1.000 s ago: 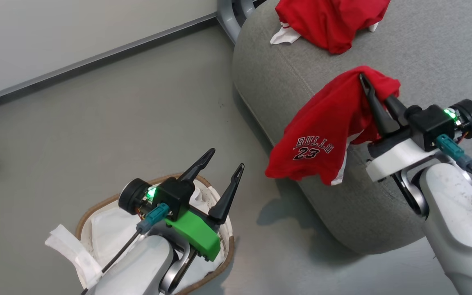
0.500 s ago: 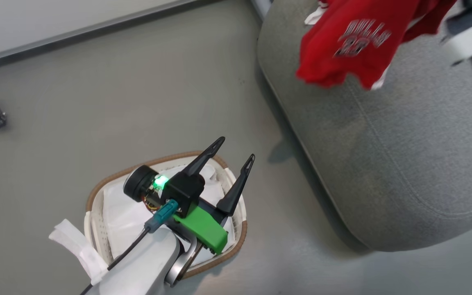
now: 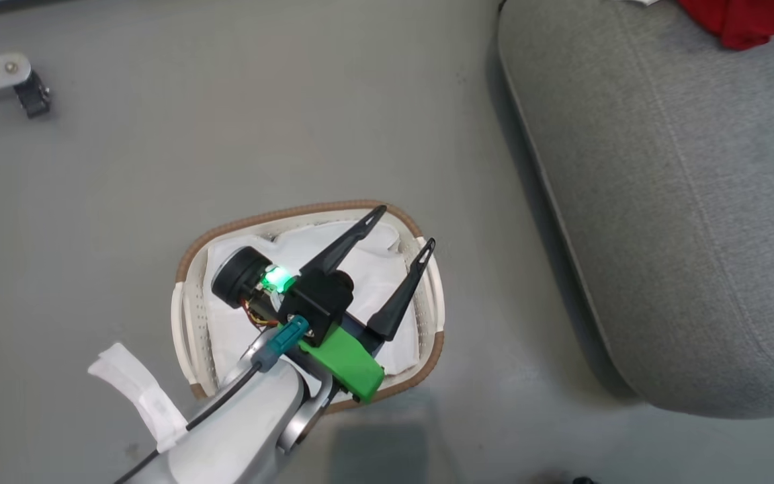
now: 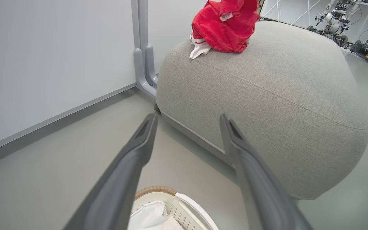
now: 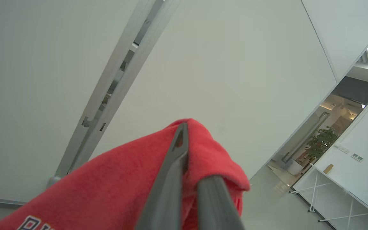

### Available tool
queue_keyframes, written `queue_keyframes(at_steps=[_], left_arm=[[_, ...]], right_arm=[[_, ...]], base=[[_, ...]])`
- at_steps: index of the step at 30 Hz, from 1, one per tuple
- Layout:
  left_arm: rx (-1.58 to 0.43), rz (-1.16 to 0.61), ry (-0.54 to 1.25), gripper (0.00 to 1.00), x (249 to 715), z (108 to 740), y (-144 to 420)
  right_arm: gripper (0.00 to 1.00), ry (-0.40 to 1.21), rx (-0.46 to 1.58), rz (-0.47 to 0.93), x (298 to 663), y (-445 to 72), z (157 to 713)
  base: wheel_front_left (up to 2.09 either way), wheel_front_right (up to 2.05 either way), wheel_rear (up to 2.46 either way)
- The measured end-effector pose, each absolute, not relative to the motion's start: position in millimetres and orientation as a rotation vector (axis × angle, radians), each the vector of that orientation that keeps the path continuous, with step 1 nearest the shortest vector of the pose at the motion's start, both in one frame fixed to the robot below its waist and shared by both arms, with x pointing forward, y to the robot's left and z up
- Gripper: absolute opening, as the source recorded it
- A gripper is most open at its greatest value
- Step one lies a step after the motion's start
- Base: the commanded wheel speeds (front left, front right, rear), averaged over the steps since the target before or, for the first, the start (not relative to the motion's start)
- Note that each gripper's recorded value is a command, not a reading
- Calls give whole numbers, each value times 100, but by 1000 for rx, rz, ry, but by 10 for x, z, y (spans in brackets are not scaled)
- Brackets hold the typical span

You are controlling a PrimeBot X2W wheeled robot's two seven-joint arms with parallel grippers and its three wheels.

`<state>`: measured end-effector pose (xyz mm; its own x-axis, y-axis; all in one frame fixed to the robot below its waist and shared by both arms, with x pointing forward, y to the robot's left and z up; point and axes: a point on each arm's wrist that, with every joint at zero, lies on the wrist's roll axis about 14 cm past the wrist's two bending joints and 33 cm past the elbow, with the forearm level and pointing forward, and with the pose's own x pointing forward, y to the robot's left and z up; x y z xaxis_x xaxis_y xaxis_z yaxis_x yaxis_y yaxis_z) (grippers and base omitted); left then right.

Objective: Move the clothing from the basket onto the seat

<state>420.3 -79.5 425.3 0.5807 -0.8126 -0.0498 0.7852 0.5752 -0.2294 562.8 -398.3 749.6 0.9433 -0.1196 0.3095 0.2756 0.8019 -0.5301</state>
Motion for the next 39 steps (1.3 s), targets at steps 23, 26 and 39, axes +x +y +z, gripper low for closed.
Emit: queue_keyframes(at_steps=[23,26,39], left_arm=[[-162,-882,293,100,4357,3560,-503],[-168,-896,285,100,4350,3590,-553],[-165,-903,221,100,4384,3845,-629]], right_arm=[[28,323,-403,-308,5702,-4460,4509],[100,326,-396,-302,5666,-4415,4465],[100,360,-362,-217,5291,-4041,4250]], base=[[0,0,0],[0,0,0],[0,0,0]])
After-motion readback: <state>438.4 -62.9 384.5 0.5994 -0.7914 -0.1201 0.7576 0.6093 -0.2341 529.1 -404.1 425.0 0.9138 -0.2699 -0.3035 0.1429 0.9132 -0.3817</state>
